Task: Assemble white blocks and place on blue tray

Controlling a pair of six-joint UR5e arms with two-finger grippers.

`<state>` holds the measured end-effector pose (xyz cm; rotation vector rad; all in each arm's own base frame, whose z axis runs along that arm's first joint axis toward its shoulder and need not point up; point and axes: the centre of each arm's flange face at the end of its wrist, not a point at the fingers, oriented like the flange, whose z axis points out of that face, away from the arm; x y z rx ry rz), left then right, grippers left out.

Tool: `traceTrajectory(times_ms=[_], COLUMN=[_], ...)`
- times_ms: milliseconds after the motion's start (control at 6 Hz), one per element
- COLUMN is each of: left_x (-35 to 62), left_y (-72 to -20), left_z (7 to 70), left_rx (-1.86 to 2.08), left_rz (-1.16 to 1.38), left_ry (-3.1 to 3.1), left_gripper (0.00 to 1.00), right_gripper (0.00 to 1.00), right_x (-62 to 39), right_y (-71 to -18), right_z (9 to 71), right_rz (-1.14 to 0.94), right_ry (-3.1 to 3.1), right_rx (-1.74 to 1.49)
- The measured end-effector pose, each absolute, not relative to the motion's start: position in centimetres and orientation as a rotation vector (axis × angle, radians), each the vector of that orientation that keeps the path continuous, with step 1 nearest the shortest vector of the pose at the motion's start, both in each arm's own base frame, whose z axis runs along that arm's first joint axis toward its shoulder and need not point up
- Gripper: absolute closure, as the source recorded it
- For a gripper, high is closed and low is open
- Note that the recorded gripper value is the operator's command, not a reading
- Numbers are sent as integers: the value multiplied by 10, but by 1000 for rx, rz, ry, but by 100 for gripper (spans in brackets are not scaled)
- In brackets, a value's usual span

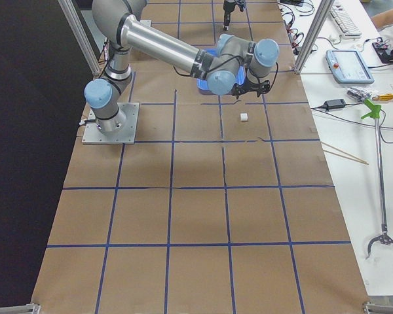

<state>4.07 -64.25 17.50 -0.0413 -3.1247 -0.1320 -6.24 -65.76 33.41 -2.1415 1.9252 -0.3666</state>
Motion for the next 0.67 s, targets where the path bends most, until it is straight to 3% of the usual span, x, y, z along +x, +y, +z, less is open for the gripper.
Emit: traceTrajectory(times_ms=[333,667], left_x=[37,-73], left_y=[-646,-635], left_z=[202,240], left_rx=[-65,-361], left_rz=[-80,-2], left_ry=[-3154,-3145], left_gripper=[100,100], right_gripper=[0,0], right_x=[-61,-63], right_y=[-676,-688], right_z=[262,221], right_rz=[-423,-468], right_ry=[1845,1841], right_rx=[-2028,-1974])
